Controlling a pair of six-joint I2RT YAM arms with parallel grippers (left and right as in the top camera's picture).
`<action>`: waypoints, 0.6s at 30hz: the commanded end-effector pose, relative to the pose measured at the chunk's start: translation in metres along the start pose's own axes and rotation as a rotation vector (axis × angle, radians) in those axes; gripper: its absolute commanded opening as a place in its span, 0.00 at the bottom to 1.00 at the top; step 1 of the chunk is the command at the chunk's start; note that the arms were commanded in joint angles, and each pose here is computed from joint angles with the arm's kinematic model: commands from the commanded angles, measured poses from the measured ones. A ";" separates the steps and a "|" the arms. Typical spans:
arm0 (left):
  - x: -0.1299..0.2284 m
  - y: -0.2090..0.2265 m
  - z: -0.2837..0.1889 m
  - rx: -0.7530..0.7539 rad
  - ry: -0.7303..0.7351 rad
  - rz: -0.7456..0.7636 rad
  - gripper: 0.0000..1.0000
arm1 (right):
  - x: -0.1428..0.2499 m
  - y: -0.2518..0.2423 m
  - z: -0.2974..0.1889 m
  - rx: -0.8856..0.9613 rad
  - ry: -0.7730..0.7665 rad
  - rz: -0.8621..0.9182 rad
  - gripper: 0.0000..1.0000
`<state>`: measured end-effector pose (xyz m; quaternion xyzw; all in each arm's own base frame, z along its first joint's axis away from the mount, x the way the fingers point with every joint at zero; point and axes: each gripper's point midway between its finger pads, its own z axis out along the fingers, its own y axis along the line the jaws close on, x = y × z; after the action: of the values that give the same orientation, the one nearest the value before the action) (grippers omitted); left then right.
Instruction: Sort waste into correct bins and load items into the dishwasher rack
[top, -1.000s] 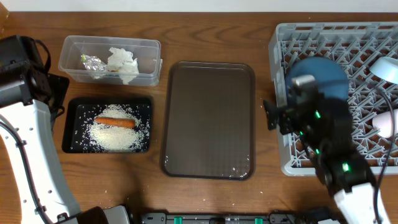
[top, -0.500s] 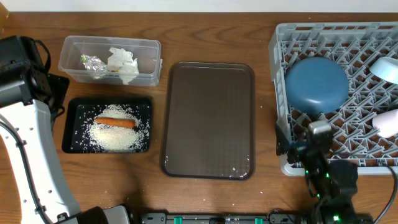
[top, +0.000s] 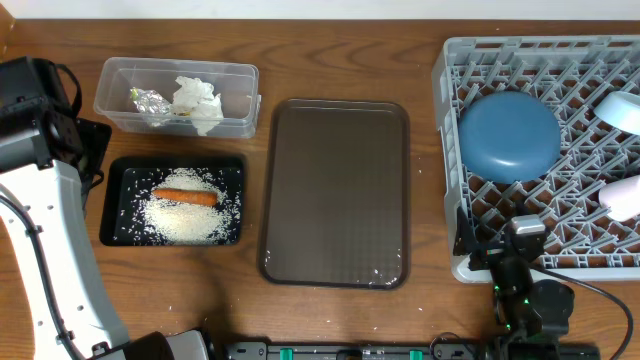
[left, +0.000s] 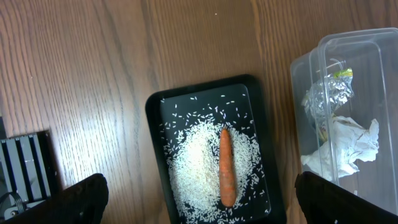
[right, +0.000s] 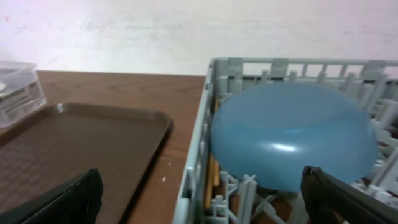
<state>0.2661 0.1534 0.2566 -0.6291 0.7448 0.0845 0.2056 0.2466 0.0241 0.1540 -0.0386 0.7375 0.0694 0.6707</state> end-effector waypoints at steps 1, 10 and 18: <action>0.000 0.003 0.002 -0.014 0.001 -0.014 0.98 | -0.006 -0.010 -0.003 0.050 -0.030 0.002 0.99; 0.000 0.003 0.002 -0.014 0.001 -0.014 0.98 | -0.005 -0.032 -0.006 0.174 -0.027 -0.022 0.99; 0.000 0.003 0.002 -0.014 0.001 -0.014 0.98 | -0.005 -0.034 -0.006 0.189 -0.017 -0.109 0.99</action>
<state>0.2662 0.1533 0.2566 -0.6290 0.7450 0.0845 0.2056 0.2466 -0.0005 0.1578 -0.0167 0.7324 -0.0048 0.6807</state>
